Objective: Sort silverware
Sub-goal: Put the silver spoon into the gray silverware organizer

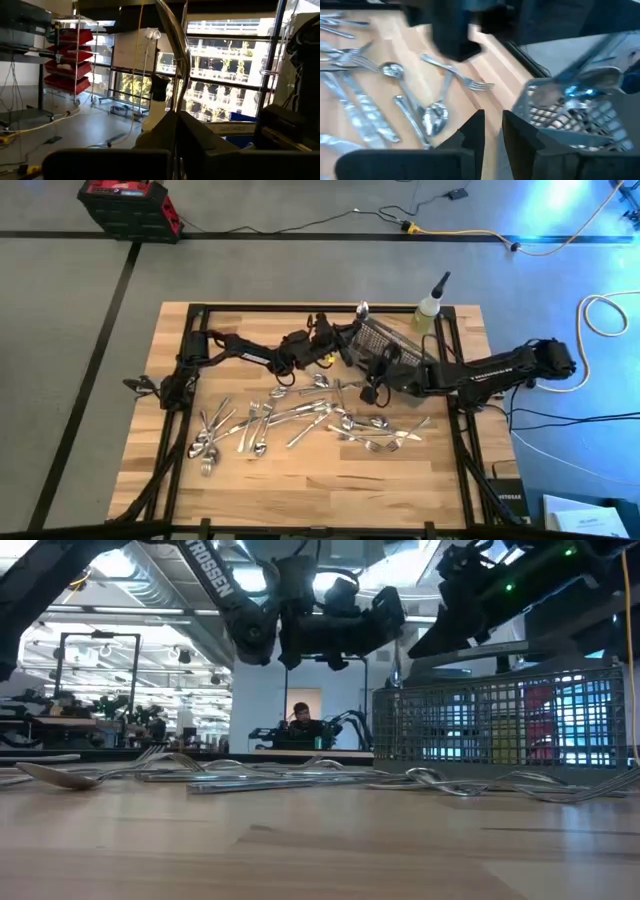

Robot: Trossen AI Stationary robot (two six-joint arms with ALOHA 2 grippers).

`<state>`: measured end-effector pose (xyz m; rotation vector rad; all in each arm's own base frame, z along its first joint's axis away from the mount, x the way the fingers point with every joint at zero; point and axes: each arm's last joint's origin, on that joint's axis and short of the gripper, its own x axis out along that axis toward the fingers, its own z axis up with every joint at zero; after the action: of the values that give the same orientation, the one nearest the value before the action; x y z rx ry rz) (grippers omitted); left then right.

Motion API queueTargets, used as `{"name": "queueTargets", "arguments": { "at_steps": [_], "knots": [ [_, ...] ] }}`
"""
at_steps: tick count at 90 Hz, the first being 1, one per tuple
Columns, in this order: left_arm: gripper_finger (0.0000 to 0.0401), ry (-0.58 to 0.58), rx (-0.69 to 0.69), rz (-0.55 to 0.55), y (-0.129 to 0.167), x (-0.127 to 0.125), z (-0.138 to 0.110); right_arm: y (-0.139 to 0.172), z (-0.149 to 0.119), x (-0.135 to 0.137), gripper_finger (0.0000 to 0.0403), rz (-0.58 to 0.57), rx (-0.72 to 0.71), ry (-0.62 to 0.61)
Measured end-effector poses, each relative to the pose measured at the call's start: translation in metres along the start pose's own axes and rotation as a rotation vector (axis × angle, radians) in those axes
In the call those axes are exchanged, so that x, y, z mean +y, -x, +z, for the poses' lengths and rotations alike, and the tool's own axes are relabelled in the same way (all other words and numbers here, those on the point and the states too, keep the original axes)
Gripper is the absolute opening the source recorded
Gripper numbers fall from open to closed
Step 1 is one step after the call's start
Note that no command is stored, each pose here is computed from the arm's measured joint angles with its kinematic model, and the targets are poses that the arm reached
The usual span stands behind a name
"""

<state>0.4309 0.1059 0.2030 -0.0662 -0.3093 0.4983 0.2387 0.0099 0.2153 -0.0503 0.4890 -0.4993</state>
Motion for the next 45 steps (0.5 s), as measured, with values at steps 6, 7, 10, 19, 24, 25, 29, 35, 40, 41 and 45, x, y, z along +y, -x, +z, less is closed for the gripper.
{"name": "queueTargets", "arguments": {
  "at_steps": [6,7,10,19,24,25,29,35,40,41,45],
  "knots": [
    [0.0001,-0.014,0.004,0.003,0.0,0.001,0.0,0.003,-0.002,0.005,0.0051,0.022,0.004,0.005],
    [0.0001,-0.016,0.005,0.003,0.0,0.001,0.0,0.004,-0.002,0.006,0.0051,0.026,0.007,0.006],
    [0.0001,-0.02,0.005,0.004,0.0,0.001,0.0,0.005,-0.003,0.008,0.0051,0.034,0.016,0.002],
    [0.0,-0.046,0.007,0.004,0.0,0.001,-0.001,0.009,-0.007,0.013,0.0051,0.065,0.042,-0.001],
    [0.0,-0.053,0.006,0.004,0.0,0.001,-0.001,0.01,-0.008,0.015,0.0051,0.097,0.046,0.003],
    [0.0,-0.055,0.006,0.004,0.0,0.001,-0.001,0.01,-0.008,0.016,0.0051,0.103,0.047,0.003],
    [0.0,-0.062,0.005,0.003,0.0,0.001,0.0,0.01,-0.008,0.017,0.0051,0.13,0.053,0.003],
    [0.0,-0.065,0.004,0.004,0.0,0.002,0.0,0.01,-0.008,0.018,0.0051,0.173,0.063,0.002],
    [0.0,-0.062,0.004,0.006,-0.001,0.003,0.0,0.01,-0.008,0.018,0.0051,0.192,0.067,0.002],
    [0.0,-0.061,0.004,0.007,-0.001,0.003,0.0,0.01,-0.008,0.018,0.0051,0.194,0.068,0.002],
    [0.0,-0.062,0.003,0.009,-0.001,0.004,0.0,0.01,-0.008,0.018,0.0051,0.203,0.069,0.002]
  ]
}}
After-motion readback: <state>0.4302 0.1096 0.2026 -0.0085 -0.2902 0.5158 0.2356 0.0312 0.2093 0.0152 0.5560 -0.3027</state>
